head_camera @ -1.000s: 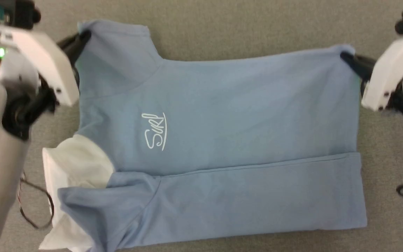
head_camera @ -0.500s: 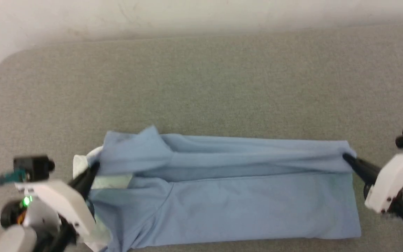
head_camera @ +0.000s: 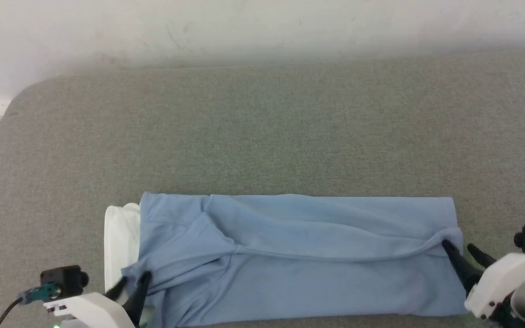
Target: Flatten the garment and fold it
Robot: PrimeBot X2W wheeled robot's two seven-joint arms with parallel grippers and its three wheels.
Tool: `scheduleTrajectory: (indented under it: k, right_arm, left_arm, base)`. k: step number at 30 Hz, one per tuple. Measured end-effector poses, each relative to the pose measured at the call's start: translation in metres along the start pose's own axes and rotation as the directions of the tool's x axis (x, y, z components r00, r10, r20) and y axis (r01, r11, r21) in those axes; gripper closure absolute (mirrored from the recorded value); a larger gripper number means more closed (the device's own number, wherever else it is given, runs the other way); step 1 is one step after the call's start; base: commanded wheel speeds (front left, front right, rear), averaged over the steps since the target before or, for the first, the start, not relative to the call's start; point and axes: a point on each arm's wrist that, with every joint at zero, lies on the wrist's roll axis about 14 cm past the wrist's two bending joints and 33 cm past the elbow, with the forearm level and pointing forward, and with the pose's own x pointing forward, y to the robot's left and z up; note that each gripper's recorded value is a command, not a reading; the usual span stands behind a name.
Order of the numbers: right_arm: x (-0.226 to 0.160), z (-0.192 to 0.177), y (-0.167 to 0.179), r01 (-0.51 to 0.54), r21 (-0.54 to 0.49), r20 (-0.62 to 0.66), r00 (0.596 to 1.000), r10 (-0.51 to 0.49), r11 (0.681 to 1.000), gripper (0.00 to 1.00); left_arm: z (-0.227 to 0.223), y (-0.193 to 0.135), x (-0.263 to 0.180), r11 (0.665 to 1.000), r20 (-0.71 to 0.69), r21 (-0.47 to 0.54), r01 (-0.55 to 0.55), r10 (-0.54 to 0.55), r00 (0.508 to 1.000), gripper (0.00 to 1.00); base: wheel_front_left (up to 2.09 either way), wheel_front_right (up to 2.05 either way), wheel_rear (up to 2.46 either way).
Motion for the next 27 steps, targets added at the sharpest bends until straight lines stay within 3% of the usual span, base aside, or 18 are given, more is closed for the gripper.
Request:
scheduleTrajectory:
  k: [6, 14, 22, 27]
  right_arm:
    - [-0.016, 0.0, 0.0, -0.002, -0.02, 0.053, 0.999, 0.003, 1.0, 0.0]
    - [-0.04, 0.047, -0.001, -0.01, -0.044, 0.164, 0.986, 0.017, 0.999, 0.0]
    - [-0.022, 0.032, -0.014, 0.02, -0.056, -0.062, 0.998, -0.023, 0.998, 0.0]
    - [0.001, 0.0, 0.002, -0.022, -0.046, -0.246, 0.969, 0.01, 0.999, 0.0]
  left_arm:
    - [0.041, 0.014, -0.01, 0.995, 0.258, 0.032, -0.089, 0.078, 0.963, 0.0]
    - [0.098, -0.006, -0.032, 0.987, 0.555, 0.113, -0.112, 0.031, 0.831, 0.0]
    - [0.126, -0.029, -0.048, 0.958, 0.692, 0.215, -0.188, -0.013, 0.722, 0.0]
    - [0.129, -0.034, -0.053, 0.937, 0.72, 0.258, -0.237, -0.022, 0.694, 0.0]
  base:
    - [0.0, 0.0, 0.0]
    - [0.0, 0.0, 0.0]
    - [0.0, 0.0, 0.0]
    - [0.0, 0.0, 0.0]
